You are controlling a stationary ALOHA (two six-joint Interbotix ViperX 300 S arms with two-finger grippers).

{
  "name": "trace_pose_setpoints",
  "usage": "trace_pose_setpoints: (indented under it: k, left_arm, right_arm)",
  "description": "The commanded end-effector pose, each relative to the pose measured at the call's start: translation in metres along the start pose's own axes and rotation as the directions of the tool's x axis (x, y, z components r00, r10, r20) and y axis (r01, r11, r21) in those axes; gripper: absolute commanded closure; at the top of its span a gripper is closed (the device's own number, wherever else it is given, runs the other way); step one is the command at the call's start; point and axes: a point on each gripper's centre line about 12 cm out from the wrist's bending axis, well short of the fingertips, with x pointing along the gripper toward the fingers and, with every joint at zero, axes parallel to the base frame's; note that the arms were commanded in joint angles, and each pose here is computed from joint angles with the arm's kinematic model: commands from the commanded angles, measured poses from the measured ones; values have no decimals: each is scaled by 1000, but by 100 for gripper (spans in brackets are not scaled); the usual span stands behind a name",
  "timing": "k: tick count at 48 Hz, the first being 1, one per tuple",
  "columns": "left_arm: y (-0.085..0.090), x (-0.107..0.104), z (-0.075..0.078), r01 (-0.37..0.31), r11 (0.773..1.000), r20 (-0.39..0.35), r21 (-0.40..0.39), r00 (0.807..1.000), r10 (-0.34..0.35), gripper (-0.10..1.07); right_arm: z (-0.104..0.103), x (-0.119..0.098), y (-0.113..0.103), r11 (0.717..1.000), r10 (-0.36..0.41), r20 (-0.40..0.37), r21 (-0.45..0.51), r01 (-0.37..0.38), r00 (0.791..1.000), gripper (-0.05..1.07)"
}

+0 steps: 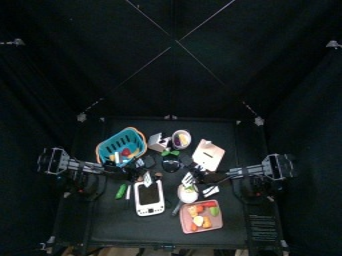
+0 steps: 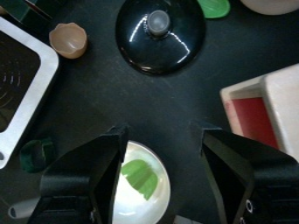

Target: Grab detergent

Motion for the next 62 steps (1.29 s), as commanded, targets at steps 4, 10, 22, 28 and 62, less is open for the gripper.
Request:
trace_pose_setpoints:
  k: [4,10,22,28,62]
  left_arm:
    - [-11,2,11,78,993,43,90,996,-82,2]
    - [-21,15,12,114,987,30,117,993,-118,2]
    - [-25,46,22,95,989,17,116,995,-98,3]
    - [-26,64,33,78,994,22,76,997,-80,3]
    - [-25,116,68,-125,991,18,-38,992,126,27]
  right_arm:
    - [15,-45,-6,1000,11,64,28,-13,998,12]
    - [12,-64,-18,999,19,92,30,-22,996,13]
    - [1,-85,-56,994,77,155,67,-88,985,13]
    - [-4,-86,-73,991,82,178,86,-98,981,13]
    - [11,-81,-140,991,-102,311,119,68,945,34]
